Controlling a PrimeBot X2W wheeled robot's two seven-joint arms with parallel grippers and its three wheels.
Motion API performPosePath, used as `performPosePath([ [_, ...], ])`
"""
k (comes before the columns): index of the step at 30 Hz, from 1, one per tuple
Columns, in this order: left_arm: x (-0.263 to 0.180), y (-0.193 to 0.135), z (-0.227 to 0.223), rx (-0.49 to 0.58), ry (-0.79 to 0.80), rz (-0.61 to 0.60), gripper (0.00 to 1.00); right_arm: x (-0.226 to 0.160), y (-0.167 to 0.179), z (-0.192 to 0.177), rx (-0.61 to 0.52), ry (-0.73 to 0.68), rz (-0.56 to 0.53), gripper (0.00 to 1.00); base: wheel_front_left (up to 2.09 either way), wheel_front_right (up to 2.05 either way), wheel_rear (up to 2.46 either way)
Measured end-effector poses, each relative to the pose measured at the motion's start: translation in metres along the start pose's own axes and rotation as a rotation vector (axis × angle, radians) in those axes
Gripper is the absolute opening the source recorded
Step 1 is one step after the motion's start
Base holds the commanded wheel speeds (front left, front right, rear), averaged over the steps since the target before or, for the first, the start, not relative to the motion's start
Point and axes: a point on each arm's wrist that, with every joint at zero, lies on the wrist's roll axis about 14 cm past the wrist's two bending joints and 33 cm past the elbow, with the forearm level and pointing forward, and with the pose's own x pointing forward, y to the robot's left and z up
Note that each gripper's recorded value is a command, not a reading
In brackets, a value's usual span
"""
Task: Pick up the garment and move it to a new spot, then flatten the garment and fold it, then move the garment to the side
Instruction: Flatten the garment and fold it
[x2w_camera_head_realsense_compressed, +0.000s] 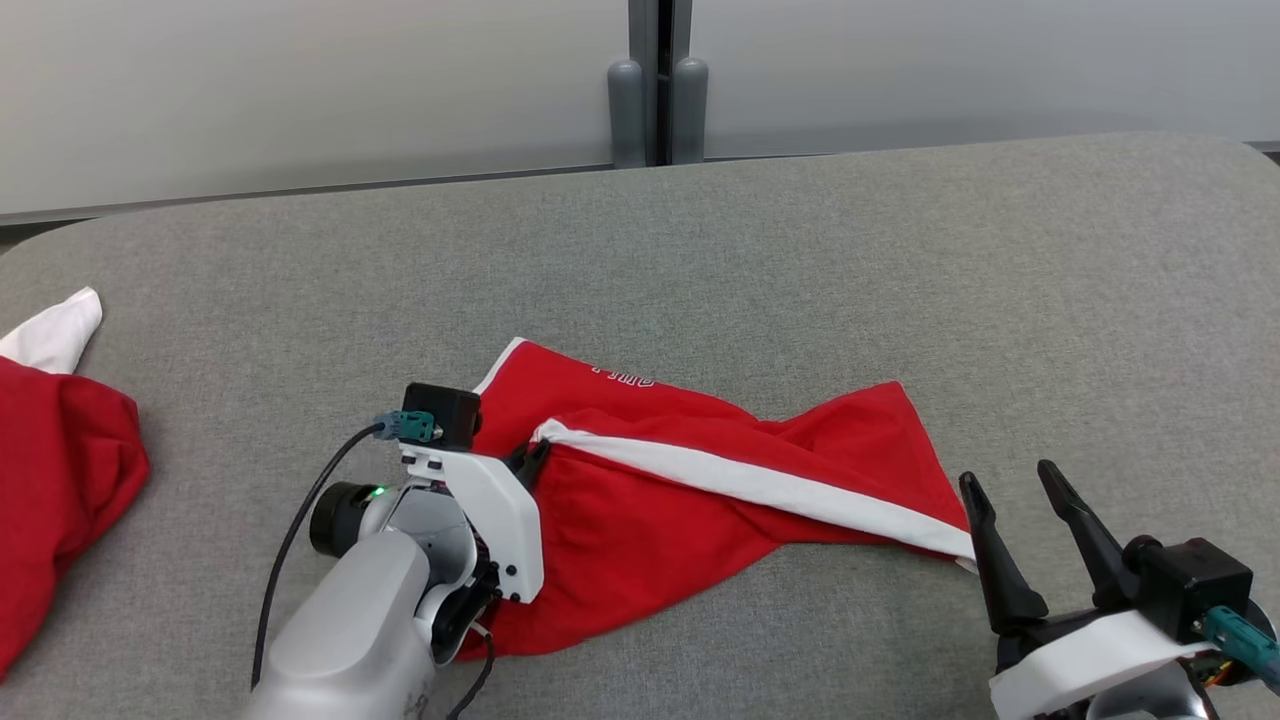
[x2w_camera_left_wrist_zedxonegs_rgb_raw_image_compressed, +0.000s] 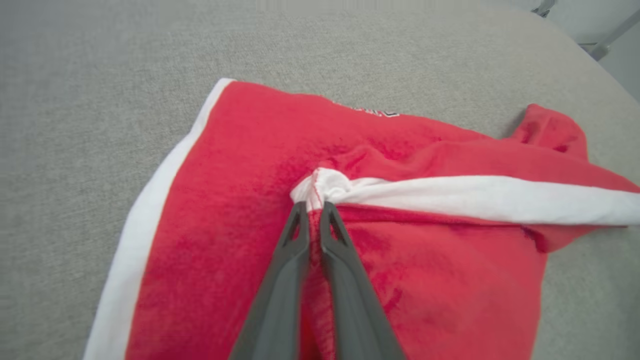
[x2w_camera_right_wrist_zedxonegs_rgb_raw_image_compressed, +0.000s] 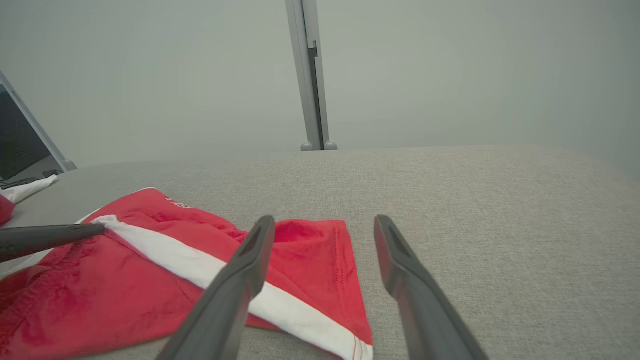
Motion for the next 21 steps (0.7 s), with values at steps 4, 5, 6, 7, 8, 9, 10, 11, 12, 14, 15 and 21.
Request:
performPosePath([
  [4,0.001,0.000,0.012,0.027,-0.052,0.001,0.00,0.000,-0.008,0.001,0.001,-0.001,-0.021,1.00,0.00,0.00,0.00],
  [5,0.001,0.001,0.014,0.038,-0.060,0.003,0.00,-0.001,-0.012,0.001,-0.001,-0.001,-0.031,1.00,0.00,0.00,0.00],
  [6,0.000,0.001,0.014,0.039,-0.062,0.005,0.00,-0.002,-0.016,0.000,-0.004,0.003,-0.042,1.00,0.00,0.00,0.00],
  [7,0.000,0.001,0.014,0.039,-0.065,0.006,0.00,-0.003,-0.020,-0.002,-0.007,0.013,-0.052,1.00,0.00,0.00,0.00],
  [8,-0.001,0.001,0.014,0.041,-0.069,0.007,0.00,-0.006,-0.024,-0.008,-0.010,0.040,-0.061,1.00,0.00,0.00,0.00],
  [9,-0.002,0.001,0.014,0.043,-0.075,0.008,0.00,-0.015,-0.028,-0.029,-0.010,0.112,-0.070,1.00,0.00,0.00,0.00],
  [10,-0.002,0.001,0.014,0.043,-0.076,0.007,0.00,-0.020,-0.029,-0.043,-0.006,0.160,-0.072,1.00,0.00,0.00,0.00],
  [11,-0.002,0.001,0.014,0.043,-0.080,0.007,0.00,-0.024,-0.028,-0.055,-0.005,0.203,-0.069,1.00,0.00,0.00,0.00],
  [12,-0.002,0.001,0.013,0.042,-0.078,0.006,0.00,-0.027,-0.026,-0.063,0.006,0.228,-0.065,1.00,0.00,0.00,0.00],
  [14,-0.001,0.001,0.012,0.038,-0.080,0.002,0.00,-0.028,-0.021,-0.075,0.016,0.267,-0.051,1.00,0.00,0.00,0.00],
  [15,0.000,0.001,0.011,0.037,-0.078,0.002,0.00,-0.028,-0.019,-0.080,0.024,0.280,-0.046,1.00,0.00,0.00,0.00],
  [21,0.002,0.003,0.008,0.027,-0.081,0.002,0.00,-0.009,-0.017,-0.083,0.001,0.276,-0.025,1.00,0.00,0.00,0.00],
])
